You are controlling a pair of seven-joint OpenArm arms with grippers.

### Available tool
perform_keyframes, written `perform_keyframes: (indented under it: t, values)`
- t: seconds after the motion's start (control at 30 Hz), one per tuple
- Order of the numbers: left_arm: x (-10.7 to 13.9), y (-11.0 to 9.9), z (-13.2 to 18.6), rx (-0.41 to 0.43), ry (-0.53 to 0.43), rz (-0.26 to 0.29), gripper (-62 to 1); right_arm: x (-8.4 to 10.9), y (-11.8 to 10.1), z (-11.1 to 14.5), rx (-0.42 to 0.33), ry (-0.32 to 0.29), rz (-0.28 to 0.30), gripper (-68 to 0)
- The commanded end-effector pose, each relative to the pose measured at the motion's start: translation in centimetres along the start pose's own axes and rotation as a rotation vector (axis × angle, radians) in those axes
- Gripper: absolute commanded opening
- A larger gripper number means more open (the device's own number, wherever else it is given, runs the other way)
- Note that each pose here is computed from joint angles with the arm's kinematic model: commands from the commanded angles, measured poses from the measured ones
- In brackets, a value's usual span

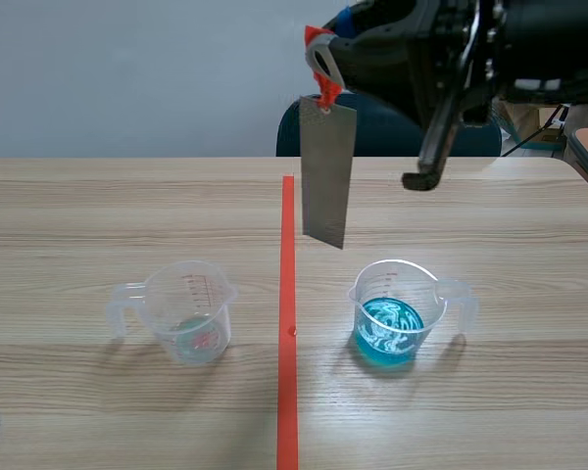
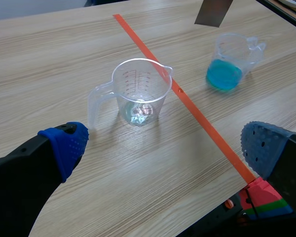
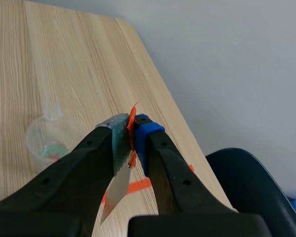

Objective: Do the redox reaction experiment

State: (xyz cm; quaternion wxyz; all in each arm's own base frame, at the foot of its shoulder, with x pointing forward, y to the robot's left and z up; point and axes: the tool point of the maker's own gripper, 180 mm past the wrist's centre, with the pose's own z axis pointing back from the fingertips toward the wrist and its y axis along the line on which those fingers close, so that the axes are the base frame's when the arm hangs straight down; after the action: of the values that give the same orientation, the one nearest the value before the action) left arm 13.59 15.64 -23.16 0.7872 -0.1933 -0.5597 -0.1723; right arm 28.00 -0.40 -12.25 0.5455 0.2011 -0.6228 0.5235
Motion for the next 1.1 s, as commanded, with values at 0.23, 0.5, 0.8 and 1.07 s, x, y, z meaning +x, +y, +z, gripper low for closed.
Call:
perform_keyframes:
  t: [0.23,0.5,0.8,1.07]
  values:
    - [1.1,-0.3,-0.2,-0.005,-0.044,0.005,1.4,0.5,0.6,2.7,0.037,0.001,0.031,-66.9]
    - [1.1,-0.3,-0.2,-0.005,-0.043,0.005,1.4,-0.8,1.0,4.4,0.064,0.059,0.041,-66.9]
    - [1.1,-0.3,-0.2,-0.005,-0.044,0.006,1.4,-0.8,-0.3,5.1,0.043,0.089,0.087,-66.9]
    - [1.1,-0.3,-0.2,-0.005,-0.044,0.006,1.4,-0.8,-1.0,5.5,0.019,0.099,0.1,-66.9]
